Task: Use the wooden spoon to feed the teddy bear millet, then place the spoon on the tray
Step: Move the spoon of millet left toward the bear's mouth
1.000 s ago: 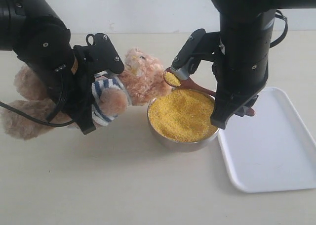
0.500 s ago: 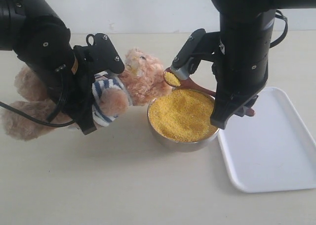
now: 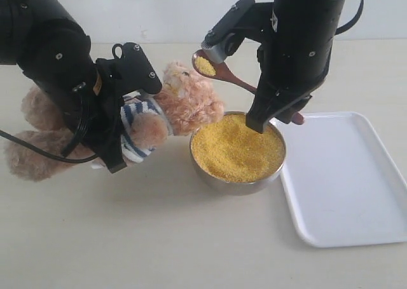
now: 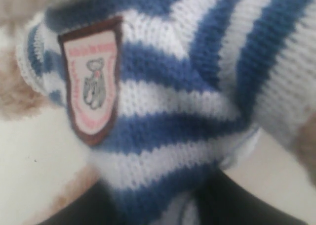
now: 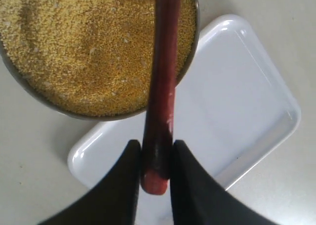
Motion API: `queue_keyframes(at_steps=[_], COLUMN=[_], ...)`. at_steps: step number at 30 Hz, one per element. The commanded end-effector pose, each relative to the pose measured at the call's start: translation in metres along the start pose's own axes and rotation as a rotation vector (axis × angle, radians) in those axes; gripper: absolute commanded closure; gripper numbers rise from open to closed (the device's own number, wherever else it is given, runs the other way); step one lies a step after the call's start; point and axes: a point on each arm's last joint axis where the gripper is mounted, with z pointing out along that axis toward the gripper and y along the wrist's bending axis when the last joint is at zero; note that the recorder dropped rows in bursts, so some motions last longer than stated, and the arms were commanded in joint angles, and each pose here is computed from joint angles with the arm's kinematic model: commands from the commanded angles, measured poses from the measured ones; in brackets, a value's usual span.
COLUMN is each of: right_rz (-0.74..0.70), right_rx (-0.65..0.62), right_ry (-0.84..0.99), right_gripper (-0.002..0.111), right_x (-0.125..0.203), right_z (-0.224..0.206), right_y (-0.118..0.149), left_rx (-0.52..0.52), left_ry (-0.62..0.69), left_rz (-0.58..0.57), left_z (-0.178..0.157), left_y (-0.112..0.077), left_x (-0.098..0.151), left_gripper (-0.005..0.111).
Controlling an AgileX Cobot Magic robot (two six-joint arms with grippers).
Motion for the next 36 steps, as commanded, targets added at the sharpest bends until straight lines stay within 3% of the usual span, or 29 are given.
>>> queue_keyframes(at_steps=[1, 36], right_rz=[0.027, 0.153], right_rx=[-0.017, -0.107], right_ry=[-0.011, -0.057], right_gripper=[0.109, 0.109], right_x=[0.001, -0.012], right_z=[-0.004, -0.009], right_y=[-0.001, 0.003], left_rx=[0.019, 0.041], left_ry=[-0.037, -0.048], left_rz=[-0.010, 0.006], left_z=[-0.003, -0.003], left_y=[-0.001, -0.003], left_x=[-0.004, -0.005], left_gripper=[0.103, 0.103])
